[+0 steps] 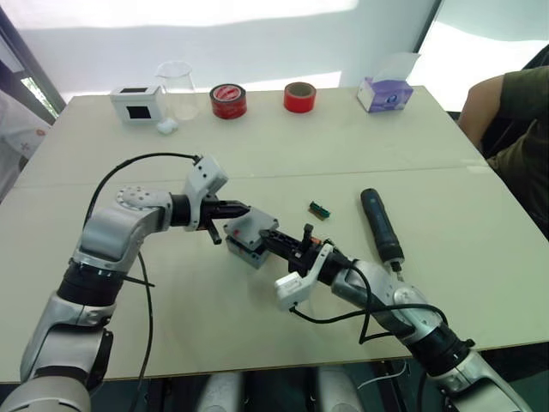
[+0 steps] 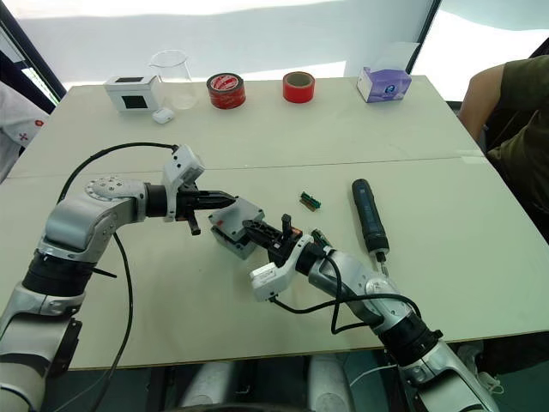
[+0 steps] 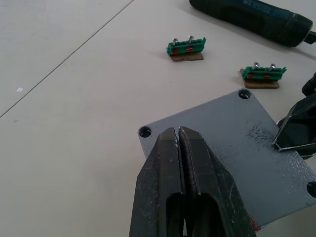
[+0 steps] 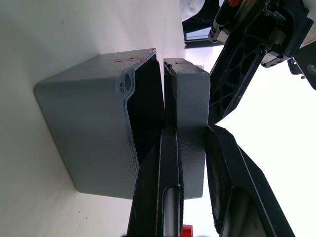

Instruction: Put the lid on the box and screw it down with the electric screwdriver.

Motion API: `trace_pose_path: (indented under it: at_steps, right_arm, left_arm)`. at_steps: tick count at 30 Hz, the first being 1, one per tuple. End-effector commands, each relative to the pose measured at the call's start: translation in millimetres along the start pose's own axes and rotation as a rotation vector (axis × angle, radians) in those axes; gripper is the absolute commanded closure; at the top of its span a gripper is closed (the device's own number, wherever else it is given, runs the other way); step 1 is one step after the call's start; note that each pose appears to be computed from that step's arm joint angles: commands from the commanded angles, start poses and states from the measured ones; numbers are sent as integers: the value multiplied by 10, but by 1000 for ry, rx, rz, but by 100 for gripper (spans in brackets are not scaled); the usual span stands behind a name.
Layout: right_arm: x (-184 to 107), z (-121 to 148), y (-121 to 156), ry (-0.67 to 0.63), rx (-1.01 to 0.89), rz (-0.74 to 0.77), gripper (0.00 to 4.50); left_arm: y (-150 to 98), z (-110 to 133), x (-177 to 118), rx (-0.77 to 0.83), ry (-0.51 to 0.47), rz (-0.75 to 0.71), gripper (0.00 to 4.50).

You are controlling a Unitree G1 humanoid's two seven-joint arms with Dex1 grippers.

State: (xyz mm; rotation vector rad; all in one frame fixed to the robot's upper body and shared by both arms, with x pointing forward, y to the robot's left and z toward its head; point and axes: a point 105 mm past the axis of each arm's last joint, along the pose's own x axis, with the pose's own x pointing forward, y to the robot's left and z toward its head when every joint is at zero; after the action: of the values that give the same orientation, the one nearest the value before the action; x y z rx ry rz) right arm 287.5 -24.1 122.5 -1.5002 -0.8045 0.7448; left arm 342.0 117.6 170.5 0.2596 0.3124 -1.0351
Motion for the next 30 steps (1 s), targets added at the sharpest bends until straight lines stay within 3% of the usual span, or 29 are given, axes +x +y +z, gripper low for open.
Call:
trace_pose_path:
  at_steps: [1,7,22,24,27,30]
  right_arm:
    - [-8,88,-157,-40,-21,-81,437]
    - [-1,81,-178,-38,-20,-98,437]
    - [-41,22,80,-28,-13,-20,437]
    - [-44,4,98,-17,2,-18,337]
    - [-37,-8,101,-11,6,-19,246]
    - [-43,-6,110,-12,4,-17,123]
  left_arm:
    - [8,126,-50,30,-39,10,444]
    - [4,129,-52,30,-37,8,444]
    - [-48,8,-55,49,19,-19,444]
    - [-95,-98,-37,80,70,-39,450]
    - [-145,-213,-14,116,118,-60,450]
    - [-165,-312,4,122,162,-72,450]
